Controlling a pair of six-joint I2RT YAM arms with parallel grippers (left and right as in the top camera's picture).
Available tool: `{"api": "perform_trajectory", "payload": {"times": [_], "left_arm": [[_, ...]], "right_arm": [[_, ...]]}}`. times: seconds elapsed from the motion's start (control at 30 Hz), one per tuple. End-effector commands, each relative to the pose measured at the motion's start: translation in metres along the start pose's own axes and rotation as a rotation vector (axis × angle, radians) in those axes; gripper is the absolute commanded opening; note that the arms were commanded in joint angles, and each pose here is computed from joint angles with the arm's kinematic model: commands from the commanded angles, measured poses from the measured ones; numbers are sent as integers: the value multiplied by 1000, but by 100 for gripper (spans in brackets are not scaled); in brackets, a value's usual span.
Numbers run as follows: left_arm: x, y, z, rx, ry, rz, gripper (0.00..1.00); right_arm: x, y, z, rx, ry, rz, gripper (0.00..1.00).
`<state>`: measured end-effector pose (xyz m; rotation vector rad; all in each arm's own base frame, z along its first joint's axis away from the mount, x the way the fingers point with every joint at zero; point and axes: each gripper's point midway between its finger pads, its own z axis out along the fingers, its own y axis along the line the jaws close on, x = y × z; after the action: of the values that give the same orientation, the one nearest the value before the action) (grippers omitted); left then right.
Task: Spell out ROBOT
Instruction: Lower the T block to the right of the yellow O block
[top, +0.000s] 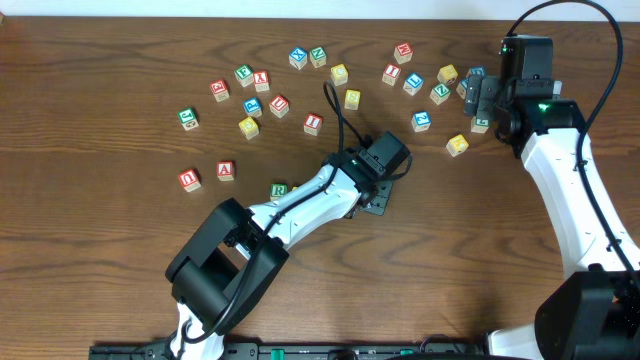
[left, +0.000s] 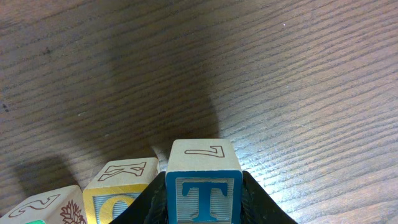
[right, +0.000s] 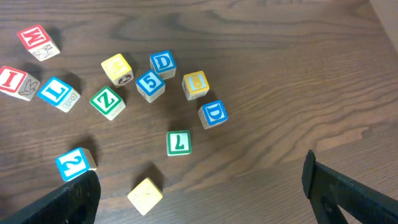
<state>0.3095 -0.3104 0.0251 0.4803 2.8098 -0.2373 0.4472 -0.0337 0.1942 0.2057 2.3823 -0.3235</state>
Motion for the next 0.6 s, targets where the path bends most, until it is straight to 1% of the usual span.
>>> {"api": "perform_trajectory", "payload": {"times": [0.0, 0.57], "left_arm": [[4, 7, 2, -25, 7, -5, 8], [8, 9, 7, -29, 12, -5, 8]], "right_arm": [[-4, -7, -1, 20, -10, 1, 99], [-4, -7, -1, 20, -10, 1, 99]]}}
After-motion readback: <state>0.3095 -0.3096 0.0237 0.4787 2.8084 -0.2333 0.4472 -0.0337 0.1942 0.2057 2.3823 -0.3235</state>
